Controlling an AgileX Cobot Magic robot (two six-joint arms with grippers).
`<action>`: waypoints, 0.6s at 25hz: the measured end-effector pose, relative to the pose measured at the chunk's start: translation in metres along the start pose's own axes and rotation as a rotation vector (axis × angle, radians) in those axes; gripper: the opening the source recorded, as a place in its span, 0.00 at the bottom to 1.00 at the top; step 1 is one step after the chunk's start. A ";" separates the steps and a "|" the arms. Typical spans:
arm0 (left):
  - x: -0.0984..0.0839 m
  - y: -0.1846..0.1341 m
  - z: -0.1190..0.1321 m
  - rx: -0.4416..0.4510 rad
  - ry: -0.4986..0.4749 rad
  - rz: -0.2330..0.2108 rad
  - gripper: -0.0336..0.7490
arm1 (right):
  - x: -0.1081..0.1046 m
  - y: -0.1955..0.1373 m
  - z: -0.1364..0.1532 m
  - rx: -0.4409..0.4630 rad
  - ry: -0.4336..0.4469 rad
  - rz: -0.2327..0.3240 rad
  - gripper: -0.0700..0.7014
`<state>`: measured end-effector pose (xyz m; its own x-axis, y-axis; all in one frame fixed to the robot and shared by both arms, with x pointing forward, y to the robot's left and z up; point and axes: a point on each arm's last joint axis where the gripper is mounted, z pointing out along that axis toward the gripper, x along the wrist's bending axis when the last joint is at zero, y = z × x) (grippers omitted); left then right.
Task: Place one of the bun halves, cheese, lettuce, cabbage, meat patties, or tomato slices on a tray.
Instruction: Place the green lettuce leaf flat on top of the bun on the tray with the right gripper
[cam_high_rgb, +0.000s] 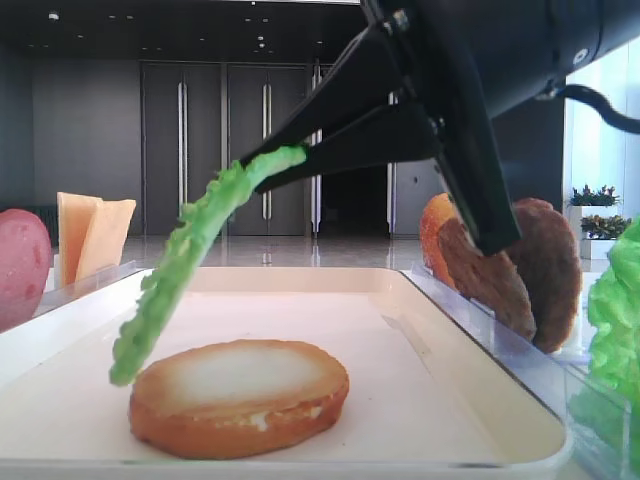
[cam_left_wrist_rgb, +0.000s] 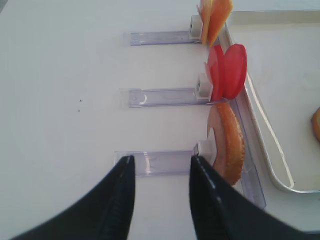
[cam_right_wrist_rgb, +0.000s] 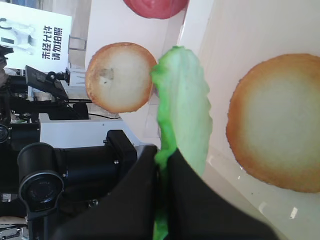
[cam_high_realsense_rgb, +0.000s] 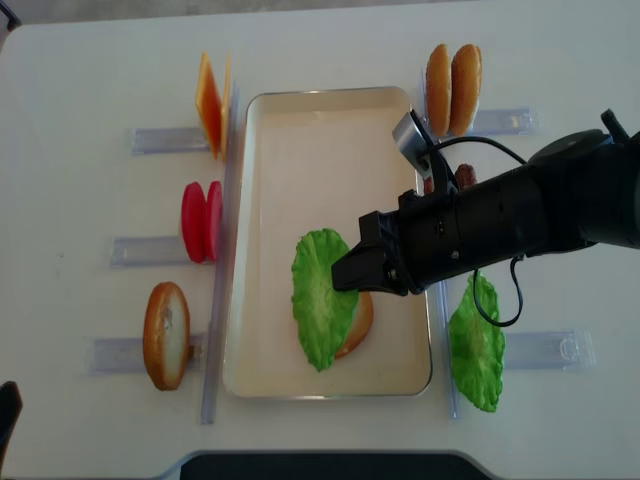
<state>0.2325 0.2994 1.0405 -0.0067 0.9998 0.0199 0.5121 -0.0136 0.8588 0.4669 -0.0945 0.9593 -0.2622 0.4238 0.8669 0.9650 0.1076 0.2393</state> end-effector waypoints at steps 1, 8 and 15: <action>0.000 0.000 0.000 0.000 0.000 0.000 0.40 | -0.003 0.000 0.002 0.005 0.000 0.010 0.14; 0.000 0.000 0.000 0.000 0.000 0.000 0.40 | -0.014 0.000 0.011 0.014 0.008 0.017 0.14; 0.000 0.000 0.000 0.000 0.000 0.000 0.40 | -0.018 0.001 0.011 0.005 -0.020 -0.003 0.14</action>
<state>0.2325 0.2994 1.0405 -0.0067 0.9998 0.0199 0.5121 -0.0136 0.8588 0.4724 -0.0917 0.9390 -0.2648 0.4411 0.8575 0.9643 0.1132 0.2395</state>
